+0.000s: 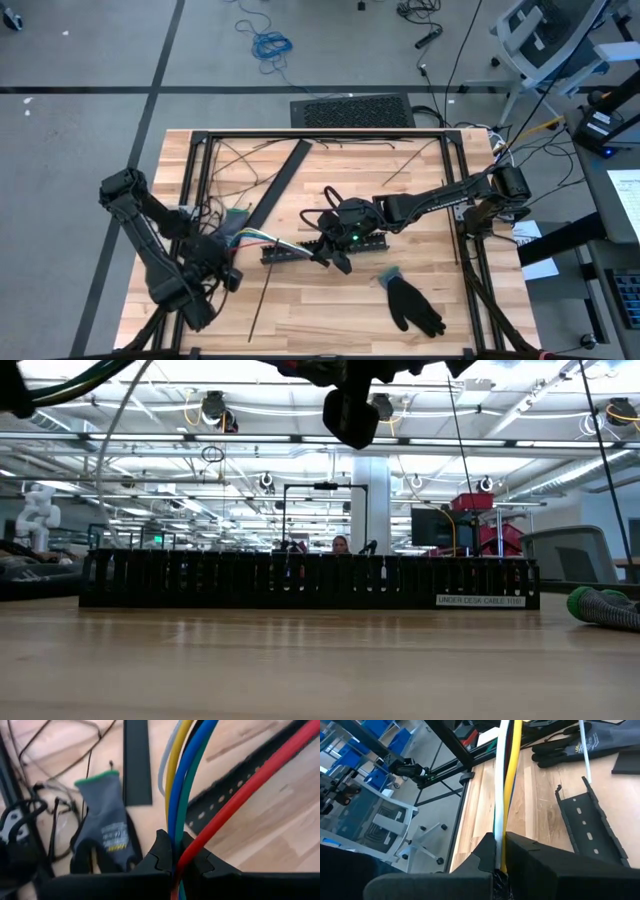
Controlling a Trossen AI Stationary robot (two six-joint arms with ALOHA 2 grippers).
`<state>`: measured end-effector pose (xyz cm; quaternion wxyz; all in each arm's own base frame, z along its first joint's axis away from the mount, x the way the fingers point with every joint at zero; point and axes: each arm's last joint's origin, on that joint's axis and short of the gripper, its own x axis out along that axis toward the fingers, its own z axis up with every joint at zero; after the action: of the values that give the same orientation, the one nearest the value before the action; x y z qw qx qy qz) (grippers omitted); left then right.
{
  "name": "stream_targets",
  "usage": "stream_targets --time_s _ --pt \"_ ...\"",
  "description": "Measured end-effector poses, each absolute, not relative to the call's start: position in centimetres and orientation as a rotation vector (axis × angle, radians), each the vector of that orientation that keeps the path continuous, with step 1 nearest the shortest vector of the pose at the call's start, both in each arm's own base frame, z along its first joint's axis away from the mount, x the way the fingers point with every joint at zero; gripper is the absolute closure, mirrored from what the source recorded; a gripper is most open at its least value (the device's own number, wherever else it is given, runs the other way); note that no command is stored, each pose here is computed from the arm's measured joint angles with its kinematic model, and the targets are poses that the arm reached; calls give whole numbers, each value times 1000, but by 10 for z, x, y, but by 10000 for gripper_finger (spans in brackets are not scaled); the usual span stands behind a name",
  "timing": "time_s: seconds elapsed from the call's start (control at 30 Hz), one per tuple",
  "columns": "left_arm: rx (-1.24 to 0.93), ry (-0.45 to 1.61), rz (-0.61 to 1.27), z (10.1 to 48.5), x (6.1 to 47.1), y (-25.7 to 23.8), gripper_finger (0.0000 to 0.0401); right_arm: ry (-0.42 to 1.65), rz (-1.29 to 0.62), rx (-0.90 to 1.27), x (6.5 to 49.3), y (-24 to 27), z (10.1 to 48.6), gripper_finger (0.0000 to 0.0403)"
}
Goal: Ziptie cables
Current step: Put the ziptied cable wires into the cable duct
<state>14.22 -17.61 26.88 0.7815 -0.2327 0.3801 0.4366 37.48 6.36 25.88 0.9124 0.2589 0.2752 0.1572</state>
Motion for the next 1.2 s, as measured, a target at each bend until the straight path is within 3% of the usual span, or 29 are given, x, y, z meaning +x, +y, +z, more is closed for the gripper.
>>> stream_targets --time_s 0.23,0.63,1.2 --pt "-504 829 934 271 141 -178 387 566 321 529 375 63 259 399" --pt "-597 733 855 309 158 -177 387 480 355 533 378 64 267 399" --pt "-645 843 899 299 150 -181 387 618 341 532 371 73 255 399"
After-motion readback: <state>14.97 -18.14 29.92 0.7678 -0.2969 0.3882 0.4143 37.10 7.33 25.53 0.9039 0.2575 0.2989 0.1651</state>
